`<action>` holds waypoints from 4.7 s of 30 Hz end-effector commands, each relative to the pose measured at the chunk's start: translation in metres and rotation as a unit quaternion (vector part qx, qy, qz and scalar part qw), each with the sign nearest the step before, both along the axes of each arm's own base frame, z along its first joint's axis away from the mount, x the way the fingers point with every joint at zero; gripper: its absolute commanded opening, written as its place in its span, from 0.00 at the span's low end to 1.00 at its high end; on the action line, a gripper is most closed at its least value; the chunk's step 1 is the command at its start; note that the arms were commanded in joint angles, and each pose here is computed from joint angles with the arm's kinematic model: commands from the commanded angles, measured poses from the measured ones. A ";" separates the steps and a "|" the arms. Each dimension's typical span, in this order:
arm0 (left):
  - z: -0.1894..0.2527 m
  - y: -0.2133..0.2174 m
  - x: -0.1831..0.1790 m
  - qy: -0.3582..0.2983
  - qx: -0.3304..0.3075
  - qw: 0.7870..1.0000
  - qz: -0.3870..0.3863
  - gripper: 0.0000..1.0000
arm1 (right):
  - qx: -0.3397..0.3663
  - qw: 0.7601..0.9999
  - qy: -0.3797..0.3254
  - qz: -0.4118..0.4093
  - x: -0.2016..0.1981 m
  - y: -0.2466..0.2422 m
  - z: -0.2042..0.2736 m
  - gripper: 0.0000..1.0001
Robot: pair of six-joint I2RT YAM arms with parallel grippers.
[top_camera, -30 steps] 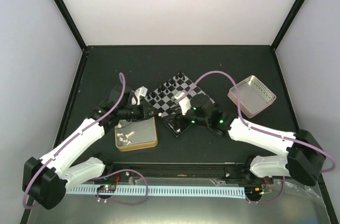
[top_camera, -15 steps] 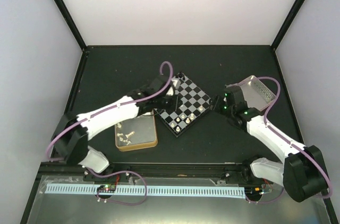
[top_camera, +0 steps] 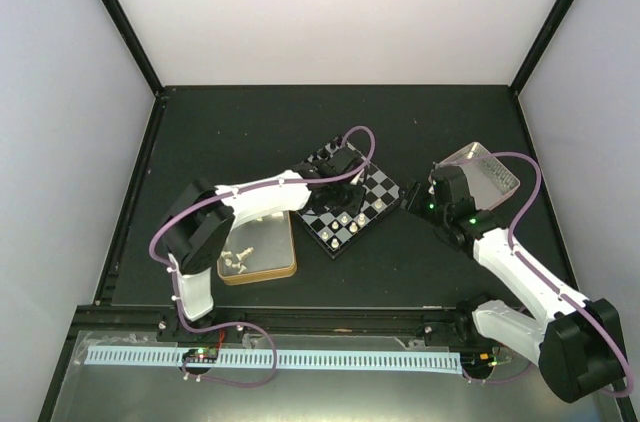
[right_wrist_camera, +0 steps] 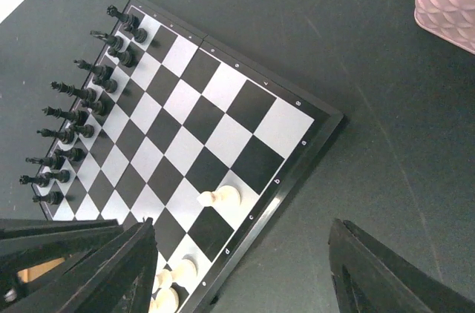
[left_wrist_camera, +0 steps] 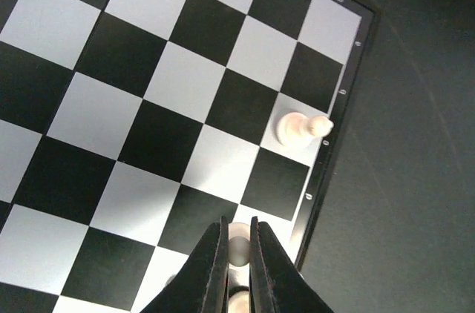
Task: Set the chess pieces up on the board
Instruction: Place the chess piece on the chessboard, then pick up the chess piece from the storage box.
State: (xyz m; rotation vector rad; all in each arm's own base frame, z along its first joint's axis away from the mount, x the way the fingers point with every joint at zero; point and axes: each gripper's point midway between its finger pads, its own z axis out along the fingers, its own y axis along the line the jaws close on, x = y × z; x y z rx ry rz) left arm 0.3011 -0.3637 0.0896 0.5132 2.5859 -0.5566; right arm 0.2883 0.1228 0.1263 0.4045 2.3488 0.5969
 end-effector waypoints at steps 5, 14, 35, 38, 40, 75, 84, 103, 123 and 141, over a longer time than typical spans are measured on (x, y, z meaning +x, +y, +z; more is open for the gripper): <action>-0.014 0.000 0.011 -0.009 0.042 0.999 0.014 0.02 | -0.001 1.000 0.003 0.003 -0.003 -0.001 0.000 0.64; -0.033 0.002 0.008 0.008 0.059 0.998 0.009 0.02 | -0.001 1.000 0.005 0.007 -0.004 0.000 -0.001 0.64; -0.013 -0.004 0.003 0.020 0.031 0.999 0.001 0.20 | 0.005 1.000 0.002 0.014 -0.004 0.003 0.003 0.64; 0.008 -0.003 0.008 0.006 0.020 1.000 0.008 0.27 | 0.008 1.000 -0.002 0.023 -0.004 0.006 0.008 0.64; 0.023 0.003 0.013 -0.003 0.010 1.000 0.020 0.31 | 0.009 0.999 -0.008 0.033 -0.003 0.009 0.012 0.65; 0.138 0.359 -0.059 -0.188 -0.015 0.860 0.474 0.65 | -0.055 0.815 -0.111 0.567 -0.081 0.400 -0.003 0.50; 0.069 0.372 -0.068 -0.055 0.006 0.862 0.504 0.43 | -0.036 0.768 -0.156 0.620 -0.079 0.443 -0.025 0.45; -0.018 0.399 -0.081 0.076 -0.018 0.810 0.581 0.14 | -0.067 0.732 -0.185 0.652 -0.070 0.465 -0.060 0.32; -0.051 0.381 -0.075 0.138 -0.051 0.823 0.549 0.13 | -0.059 0.734 -0.215 0.641 -0.068 0.449 -0.043 0.39; -0.058 0.363 -0.066 0.168 -0.103 0.835 0.514 0.09 | -0.088 0.717 -0.217 0.656 -0.062 0.458 -0.071 0.35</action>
